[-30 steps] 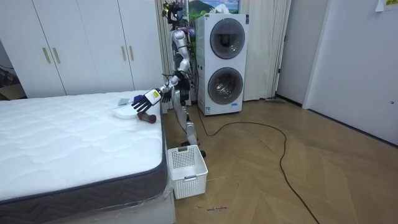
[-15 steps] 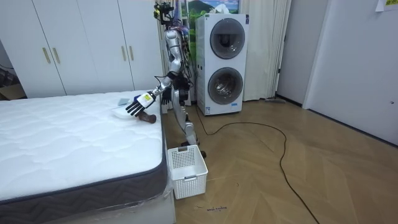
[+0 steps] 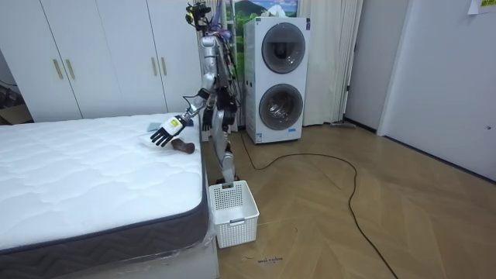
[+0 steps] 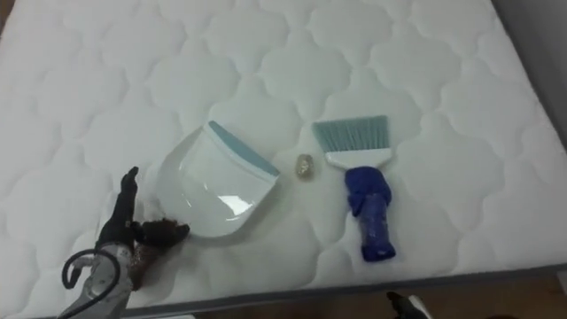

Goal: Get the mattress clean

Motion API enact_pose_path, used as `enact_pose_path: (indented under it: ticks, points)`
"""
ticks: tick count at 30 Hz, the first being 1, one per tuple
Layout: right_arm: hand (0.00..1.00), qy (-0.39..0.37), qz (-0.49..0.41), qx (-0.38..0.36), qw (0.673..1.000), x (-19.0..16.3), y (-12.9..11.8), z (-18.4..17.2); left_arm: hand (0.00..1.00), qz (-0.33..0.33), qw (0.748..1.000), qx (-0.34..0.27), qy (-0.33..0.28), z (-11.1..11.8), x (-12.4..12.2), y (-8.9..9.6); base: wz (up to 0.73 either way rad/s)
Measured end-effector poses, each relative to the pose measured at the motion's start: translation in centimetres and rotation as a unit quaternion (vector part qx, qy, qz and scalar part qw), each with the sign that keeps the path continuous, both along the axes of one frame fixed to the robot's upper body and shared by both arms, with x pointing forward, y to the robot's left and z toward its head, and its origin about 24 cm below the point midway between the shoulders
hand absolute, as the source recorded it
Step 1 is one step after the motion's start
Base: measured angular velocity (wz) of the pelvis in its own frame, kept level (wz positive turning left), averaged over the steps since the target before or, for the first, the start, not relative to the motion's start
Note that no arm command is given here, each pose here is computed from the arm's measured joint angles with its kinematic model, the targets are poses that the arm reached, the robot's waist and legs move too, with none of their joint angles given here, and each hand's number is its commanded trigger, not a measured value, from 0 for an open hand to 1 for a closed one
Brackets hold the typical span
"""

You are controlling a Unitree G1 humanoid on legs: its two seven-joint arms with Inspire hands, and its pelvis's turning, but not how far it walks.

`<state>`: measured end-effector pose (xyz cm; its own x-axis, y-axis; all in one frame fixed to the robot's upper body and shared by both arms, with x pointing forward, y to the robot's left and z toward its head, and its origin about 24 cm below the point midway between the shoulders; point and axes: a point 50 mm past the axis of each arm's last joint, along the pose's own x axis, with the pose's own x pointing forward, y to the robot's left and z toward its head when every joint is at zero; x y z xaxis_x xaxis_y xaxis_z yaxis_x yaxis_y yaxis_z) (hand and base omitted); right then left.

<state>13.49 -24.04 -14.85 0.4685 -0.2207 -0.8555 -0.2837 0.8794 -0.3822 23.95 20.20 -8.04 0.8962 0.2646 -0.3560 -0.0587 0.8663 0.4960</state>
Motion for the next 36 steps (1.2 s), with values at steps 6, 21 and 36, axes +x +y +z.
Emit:
enact_pose_path:
  ticks: [6, 21, 36]
  points:
    - [0.00, -0.015, -0.013, 0.007, 1.000, 1.2, 0.1, 0.4, 0.00, 0.002, 1.000, 0.001, 0.007, -0.1, 0.0, 0.1, 0.01]
    - [0.00, -0.040, -0.014, 0.003, 0.999, 3.3, 0.2, 1.2, 0.00, 0.005, 0.998, -0.003, 0.058, -1.2, -0.5, 0.3, 0.01]
    - [0.00, -0.048, 0.009, -0.010, 0.999, 3.9, 0.7, 1.4, 0.00, 0.010, 0.998, 0.006, 0.055, -1.1, -0.3, 0.3, 0.00]
